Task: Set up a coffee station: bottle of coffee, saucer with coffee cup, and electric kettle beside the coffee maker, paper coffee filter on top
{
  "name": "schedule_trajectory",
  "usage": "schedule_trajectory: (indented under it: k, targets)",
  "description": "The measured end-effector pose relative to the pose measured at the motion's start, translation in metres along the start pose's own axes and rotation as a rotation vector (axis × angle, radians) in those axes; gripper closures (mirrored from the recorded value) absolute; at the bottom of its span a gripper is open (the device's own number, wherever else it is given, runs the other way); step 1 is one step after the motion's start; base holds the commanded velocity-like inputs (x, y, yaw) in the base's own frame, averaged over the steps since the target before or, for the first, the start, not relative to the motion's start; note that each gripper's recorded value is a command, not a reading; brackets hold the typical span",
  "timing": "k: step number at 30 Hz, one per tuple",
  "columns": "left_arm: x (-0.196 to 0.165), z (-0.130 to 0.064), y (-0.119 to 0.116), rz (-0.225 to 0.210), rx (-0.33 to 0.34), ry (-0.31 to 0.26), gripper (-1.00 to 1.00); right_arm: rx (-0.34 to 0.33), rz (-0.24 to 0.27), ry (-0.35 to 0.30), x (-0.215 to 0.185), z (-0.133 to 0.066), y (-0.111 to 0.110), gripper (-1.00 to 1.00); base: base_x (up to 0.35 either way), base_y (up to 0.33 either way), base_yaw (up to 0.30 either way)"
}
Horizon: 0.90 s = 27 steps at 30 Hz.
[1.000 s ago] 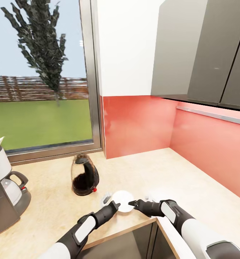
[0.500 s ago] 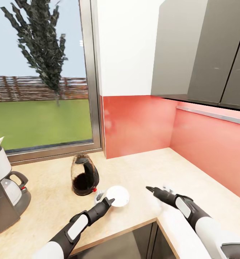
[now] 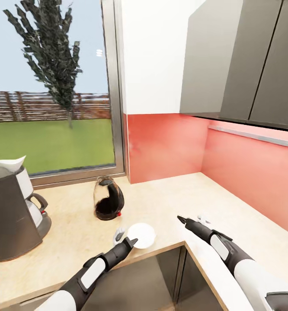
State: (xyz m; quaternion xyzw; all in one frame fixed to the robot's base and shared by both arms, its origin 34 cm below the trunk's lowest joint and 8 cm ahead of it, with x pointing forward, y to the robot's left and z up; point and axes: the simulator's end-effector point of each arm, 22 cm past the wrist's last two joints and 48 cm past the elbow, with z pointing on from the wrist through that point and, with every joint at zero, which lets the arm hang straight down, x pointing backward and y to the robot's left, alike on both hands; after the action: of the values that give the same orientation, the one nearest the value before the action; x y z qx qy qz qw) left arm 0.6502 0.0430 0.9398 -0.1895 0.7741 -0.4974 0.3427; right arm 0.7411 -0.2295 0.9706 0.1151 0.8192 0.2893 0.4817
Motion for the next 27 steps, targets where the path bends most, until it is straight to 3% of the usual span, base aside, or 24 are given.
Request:
schedule_trajectory:
  k: [5,18,27]
  targets:
    - [0.0,0.0,-0.001,0.001,0.003,-0.002,1.0,0.001,0.0,-0.001,0.0,0.0,0.0,-1.0,-0.202,0.166,0.077]
    - [-0.008,-0.007,-0.014,0.018,0.077,-0.009,1.0,0.0,0.001,-0.005,-0.003,-0.002,0.001,-1.0,-0.01,0.02,0.264]
    - [-0.018,-0.014,-0.011,0.029,0.08,-0.022,1.0,-0.003,-0.001,-0.008,-0.005,-0.003,0.003,-1.0,0.031,0.263,0.209]
